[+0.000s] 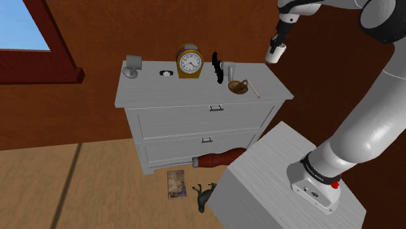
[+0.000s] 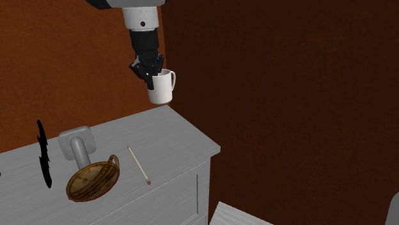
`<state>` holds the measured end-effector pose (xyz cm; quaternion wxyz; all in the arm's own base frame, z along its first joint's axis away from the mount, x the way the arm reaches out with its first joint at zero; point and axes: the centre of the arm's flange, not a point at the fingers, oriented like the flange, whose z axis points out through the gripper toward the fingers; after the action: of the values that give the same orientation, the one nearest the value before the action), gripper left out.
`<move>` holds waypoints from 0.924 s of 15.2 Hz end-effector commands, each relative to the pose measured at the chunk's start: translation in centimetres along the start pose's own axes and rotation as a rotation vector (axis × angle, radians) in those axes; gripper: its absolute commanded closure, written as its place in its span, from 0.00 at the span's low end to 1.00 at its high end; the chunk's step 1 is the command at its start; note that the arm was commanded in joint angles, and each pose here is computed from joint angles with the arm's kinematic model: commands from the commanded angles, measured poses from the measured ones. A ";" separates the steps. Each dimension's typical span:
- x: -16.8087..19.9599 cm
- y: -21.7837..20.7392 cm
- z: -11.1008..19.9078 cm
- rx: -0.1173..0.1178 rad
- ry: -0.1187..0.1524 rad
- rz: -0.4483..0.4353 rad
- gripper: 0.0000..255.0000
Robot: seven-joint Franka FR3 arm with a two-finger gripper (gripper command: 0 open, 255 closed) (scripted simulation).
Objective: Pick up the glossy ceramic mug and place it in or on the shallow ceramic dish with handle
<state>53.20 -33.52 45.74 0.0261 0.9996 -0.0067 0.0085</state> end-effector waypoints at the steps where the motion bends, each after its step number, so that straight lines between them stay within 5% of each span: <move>1: 0.0 0.0 -1.1 0.000 0.000 0.000 1.00; 14: -1.5 -15.6 -3.9 0.000 0.000 0.000 1.00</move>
<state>51.86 -19.10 48.64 0.0256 0.9996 -0.0060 0.0083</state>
